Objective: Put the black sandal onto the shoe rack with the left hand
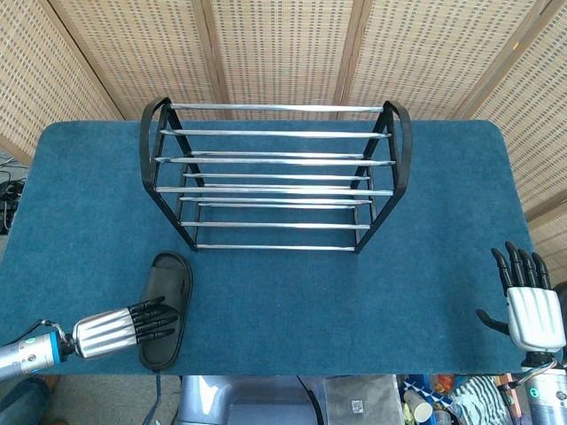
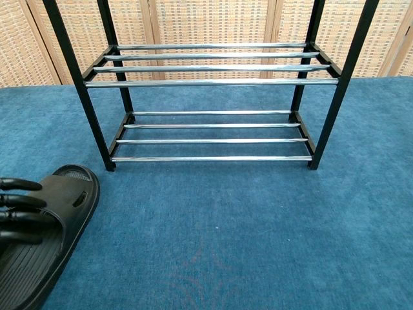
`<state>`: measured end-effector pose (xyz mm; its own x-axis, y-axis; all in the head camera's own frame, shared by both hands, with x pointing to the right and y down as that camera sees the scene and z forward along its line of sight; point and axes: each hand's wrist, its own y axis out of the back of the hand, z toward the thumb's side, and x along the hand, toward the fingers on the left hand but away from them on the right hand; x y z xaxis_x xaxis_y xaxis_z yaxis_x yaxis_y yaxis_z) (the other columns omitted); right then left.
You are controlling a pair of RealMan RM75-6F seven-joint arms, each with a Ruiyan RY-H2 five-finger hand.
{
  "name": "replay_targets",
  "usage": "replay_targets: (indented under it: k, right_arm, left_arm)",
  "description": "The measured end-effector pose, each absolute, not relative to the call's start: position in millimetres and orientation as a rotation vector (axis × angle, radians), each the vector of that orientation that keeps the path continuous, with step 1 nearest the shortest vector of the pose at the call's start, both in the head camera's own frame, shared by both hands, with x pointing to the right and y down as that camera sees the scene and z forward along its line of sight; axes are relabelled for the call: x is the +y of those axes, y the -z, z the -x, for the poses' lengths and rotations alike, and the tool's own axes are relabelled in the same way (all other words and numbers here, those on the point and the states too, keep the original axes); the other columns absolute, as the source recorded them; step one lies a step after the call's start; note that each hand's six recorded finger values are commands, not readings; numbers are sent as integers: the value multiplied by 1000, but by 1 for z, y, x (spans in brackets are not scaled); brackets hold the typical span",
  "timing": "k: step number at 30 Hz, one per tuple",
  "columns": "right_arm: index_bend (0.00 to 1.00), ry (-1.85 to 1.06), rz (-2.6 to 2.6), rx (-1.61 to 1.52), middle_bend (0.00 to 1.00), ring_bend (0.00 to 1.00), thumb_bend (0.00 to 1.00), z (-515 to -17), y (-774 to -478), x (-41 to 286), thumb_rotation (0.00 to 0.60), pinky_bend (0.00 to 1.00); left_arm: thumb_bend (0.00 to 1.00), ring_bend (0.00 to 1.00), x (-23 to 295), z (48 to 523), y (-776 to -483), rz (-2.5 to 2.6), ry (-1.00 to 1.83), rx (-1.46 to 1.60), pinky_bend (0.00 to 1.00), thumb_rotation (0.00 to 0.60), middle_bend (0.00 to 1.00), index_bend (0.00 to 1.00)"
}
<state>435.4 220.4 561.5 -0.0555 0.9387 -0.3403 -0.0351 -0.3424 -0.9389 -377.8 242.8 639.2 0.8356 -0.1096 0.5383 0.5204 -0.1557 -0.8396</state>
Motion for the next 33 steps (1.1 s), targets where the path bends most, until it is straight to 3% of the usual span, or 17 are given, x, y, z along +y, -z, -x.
replay_targets:
  k: [21,25,33]
  right_arm:
    - [0,-1556,1405,-1037,0,0,0,-444,-562,218,600,0]
    - [0,-1558,1404,-1043,0,0,0,-445,-562,218,600,0]
    - [0,-1561,1405,-1052,0,0,0,-448,-562,217,600,0]
  left_arm:
    - [142,26,266,322,-677,1721,468,-468,82,600,14,5]
    - [142,96,267,317,-683,1749,484,-470,105,600,77,97]
    - [142,315,266,310,-684,1751,465,-463,300,600,333,332]
